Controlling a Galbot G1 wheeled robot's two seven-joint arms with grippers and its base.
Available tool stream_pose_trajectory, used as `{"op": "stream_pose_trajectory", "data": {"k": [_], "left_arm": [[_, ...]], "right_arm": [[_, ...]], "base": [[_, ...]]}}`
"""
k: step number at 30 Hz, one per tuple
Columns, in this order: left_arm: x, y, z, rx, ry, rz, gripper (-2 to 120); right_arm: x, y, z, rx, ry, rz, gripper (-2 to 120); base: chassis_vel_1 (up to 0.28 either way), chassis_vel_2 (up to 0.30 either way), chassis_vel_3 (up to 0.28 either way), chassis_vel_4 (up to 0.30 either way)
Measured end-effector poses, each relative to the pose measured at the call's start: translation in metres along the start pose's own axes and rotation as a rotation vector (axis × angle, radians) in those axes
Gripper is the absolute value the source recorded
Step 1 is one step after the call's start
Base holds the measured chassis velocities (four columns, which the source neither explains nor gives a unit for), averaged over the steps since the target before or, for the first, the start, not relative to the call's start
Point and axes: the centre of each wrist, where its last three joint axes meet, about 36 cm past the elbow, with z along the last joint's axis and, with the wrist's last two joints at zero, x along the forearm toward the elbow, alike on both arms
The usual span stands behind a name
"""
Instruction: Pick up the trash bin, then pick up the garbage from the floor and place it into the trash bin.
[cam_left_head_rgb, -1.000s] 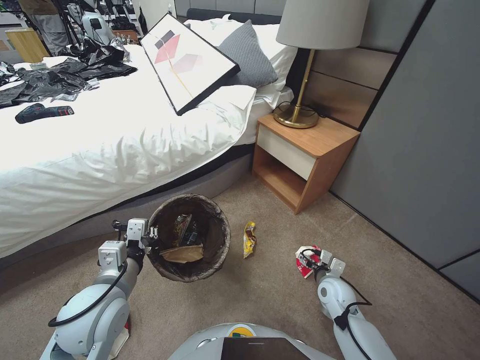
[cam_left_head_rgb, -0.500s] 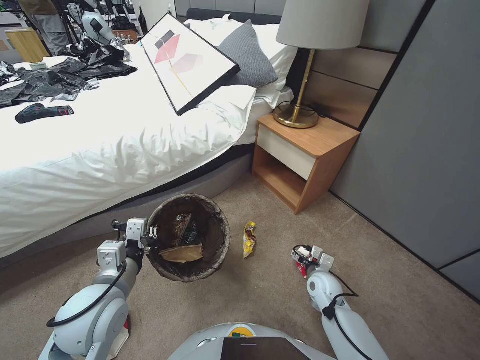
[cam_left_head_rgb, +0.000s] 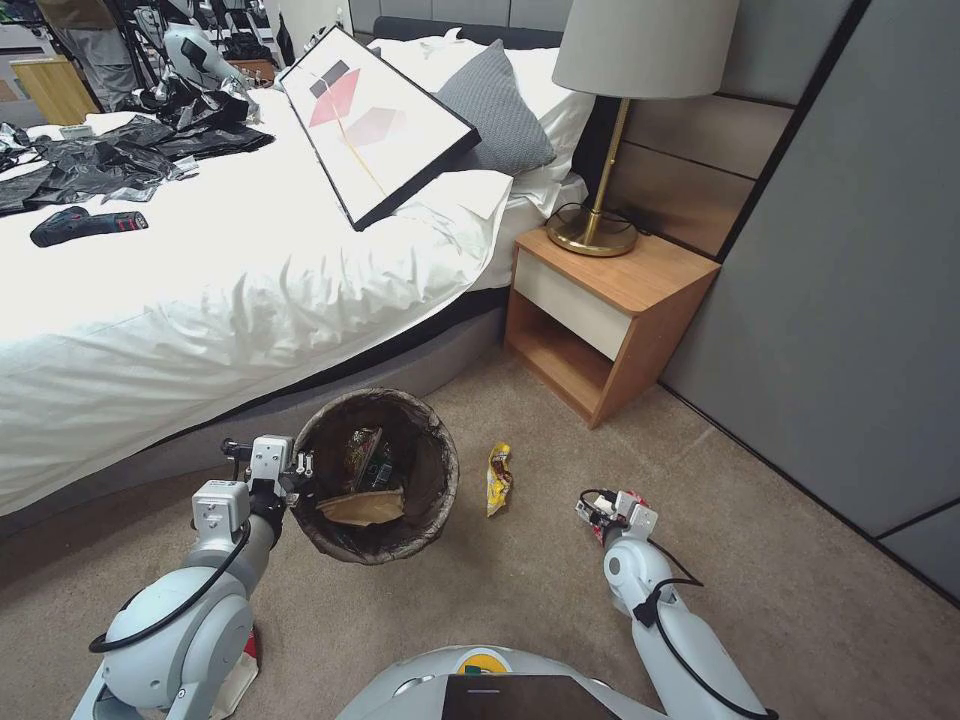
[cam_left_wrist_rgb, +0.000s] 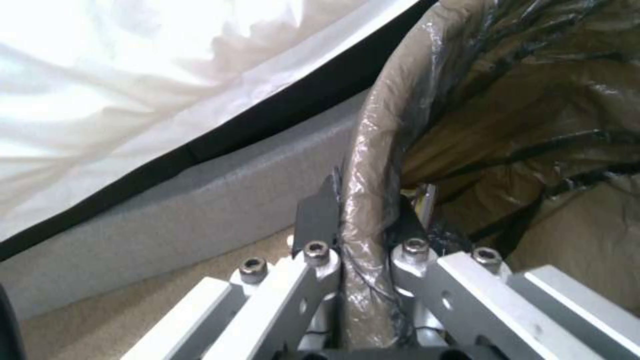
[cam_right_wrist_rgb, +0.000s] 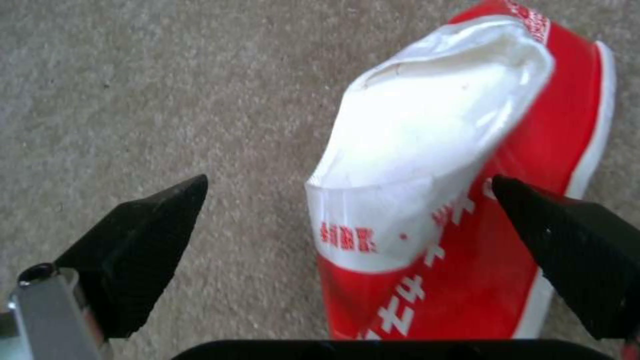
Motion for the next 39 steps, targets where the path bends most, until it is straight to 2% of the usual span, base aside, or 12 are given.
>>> {"op": "stream_pose_trajectory", "data": {"k": [12,15,17,20,21,23,25,26,30,31,37,39], "left_arm": [[0.000,0.000,0.000,-0.002,0.002,0.002,3],[0.000,0.000,0.000,-0.003,0.002,0.001,3],[0.000,0.001,0.000,-0.004,0.002,0.001,3],[0.001,0.001,0.000,-0.004,0.001,0.001,3],[0.002,0.001,0.000,-0.005,0.002,0.000,3],[0.002,0.001,0.000,-0.006,0.001,0.000,3],[0.003,0.001,-0.001,-0.007,0.002,0.000,3],[0.003,0.001,-0.001,-0.007,0.002,0.000,3],[0.004,0.001,-0.001,-0.008,0.002,0.005,3],[0.004,0.001,-0.001,-0.008,0.002,0.005,3],[0.003,0.001,-0.001,-0.006,0.002,0.008,3],[0.003,0.001,-0.001,-0.006,0.001,0.009,3]], "right_arm": [[-0.013,0.006,-0.008,-0.027,-0.002,0.014,96],[-0.014,0.006,-0.006,-0.031,0.002,0.022,86],[-0.015,0.006,-0.004,-0.038,0.006,0.027,76],[-0.015,0.006,-0.003,-0.041,0.006,0.029,69],[-0.015,0.005,-0.001,-0.045,0.008,0.030,61],[-0.014,0.004,0.000,-0.047,0.009,0.031,58],[-0.014,0.002,0.001,-0.048,0.009,0.033,47],[-0.014,0.002,0.001,-0.048,0.009,0.033,47],[-0.013,0.000,0.002,-0.055,0.007,0.036,28],[-0.013,0.000,0.002,-0.055,0.007,0.036,28],[-0.011,-0.001,0.003,-0.057,-0.002,0.031,5],[-0.011,-0.001,0.003,-0.058,-0.005,0.031,2]], "base": [[0.000,0.000,0.000,0.000],[0.000,0.000,0.000,0.000],[0.000,0.000,0.000,0.000],[0.000,0.000,0.000,0.000],[0.000,0.000,0.000,0.000],[0.000,0.000,0.000,0.000],[0.000,0.000,0.000,0.000],[0.000,0.000,0.000,0.000],[0.000,0.000,0.000,0.000],[0.000,0.000,0.000,0.000],[0.000,0.000,0.000,0.000],[0.000,0.000,0.000,0.000]]}}
